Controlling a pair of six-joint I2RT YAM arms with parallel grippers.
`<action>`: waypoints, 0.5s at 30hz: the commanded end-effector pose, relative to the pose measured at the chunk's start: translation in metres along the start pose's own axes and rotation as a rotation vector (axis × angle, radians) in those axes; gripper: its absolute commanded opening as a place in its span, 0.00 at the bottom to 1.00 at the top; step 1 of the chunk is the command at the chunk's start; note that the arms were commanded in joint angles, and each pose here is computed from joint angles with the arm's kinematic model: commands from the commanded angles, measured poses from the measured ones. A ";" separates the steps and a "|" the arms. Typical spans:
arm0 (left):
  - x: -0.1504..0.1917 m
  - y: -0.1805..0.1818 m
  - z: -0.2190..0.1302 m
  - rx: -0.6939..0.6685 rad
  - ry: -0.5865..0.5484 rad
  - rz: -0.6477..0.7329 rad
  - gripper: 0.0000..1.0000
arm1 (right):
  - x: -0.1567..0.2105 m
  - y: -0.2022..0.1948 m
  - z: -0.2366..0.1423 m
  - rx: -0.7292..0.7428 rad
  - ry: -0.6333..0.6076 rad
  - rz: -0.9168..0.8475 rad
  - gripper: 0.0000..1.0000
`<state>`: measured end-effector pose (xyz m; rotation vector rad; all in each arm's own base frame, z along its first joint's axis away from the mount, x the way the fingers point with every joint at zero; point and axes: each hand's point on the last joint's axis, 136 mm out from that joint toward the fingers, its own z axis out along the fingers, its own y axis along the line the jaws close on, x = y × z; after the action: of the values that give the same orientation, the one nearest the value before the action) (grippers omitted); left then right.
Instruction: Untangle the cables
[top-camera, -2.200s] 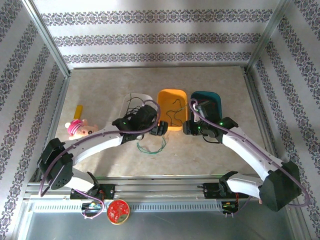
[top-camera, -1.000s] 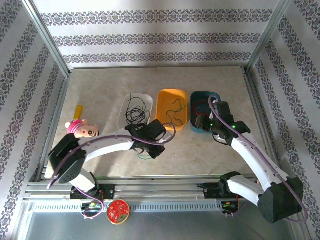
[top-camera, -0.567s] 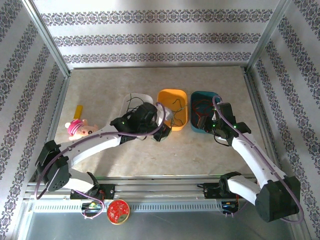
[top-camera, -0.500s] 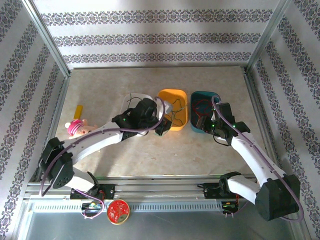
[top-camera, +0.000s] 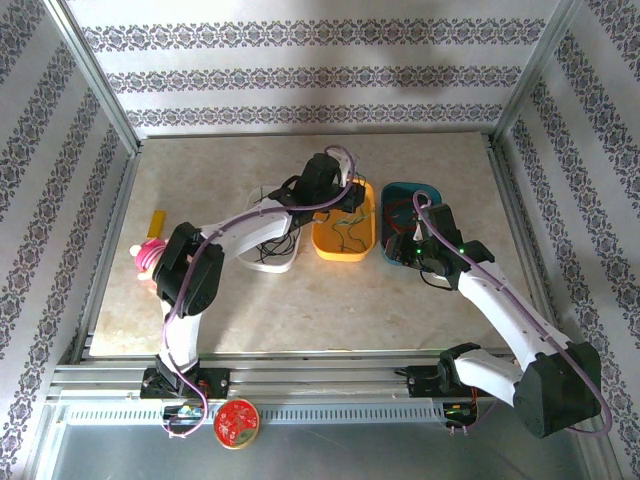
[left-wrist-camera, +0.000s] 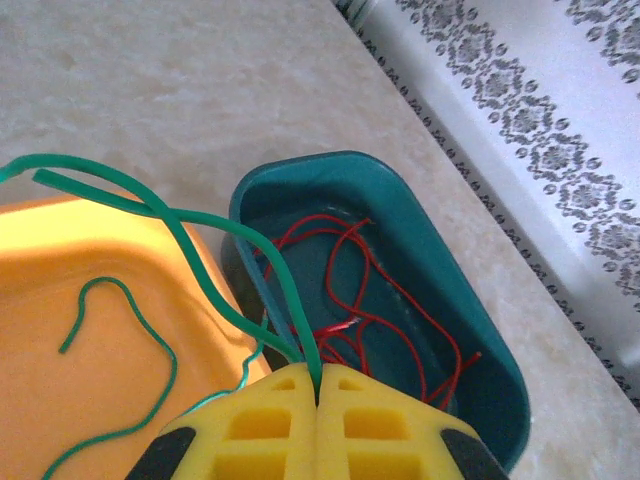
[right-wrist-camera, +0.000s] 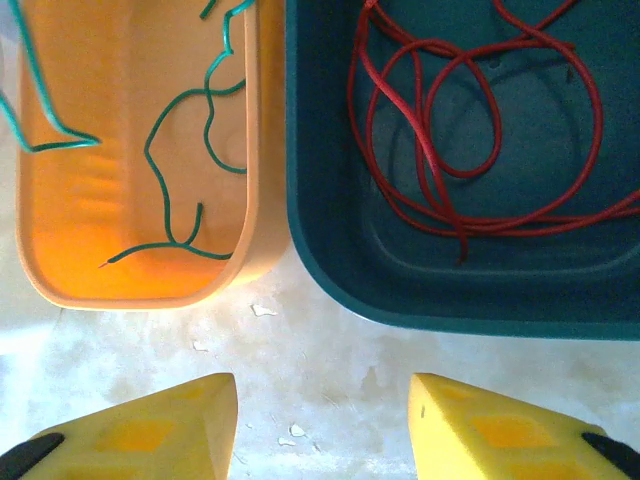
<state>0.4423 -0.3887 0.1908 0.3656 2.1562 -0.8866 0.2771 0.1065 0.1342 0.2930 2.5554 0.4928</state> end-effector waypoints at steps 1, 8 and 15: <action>-0.003 0.003 0.003 -0.019 0.014 -0.027 0.00 | -0.003 0.000 -0.006 0.013 -0.018 -0.023 0.48; 0.012 0.018 0.008 -0.055 0.058 -0.041 0.00 | 0.002 -0.004 -0.004 0.019 -0.009 -0.021 0.48; 0.023 0.037 0.006 -0.098 0.106 -0.049 0.52 | 0.001 -0.004 -0.007 0.020 -0.015 -0.027 0.48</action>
<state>0.4440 -0.3764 0.1632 0.3352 2.2620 -0.8370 0.2763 0.1050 0.1364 0.2857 2.5479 0.4844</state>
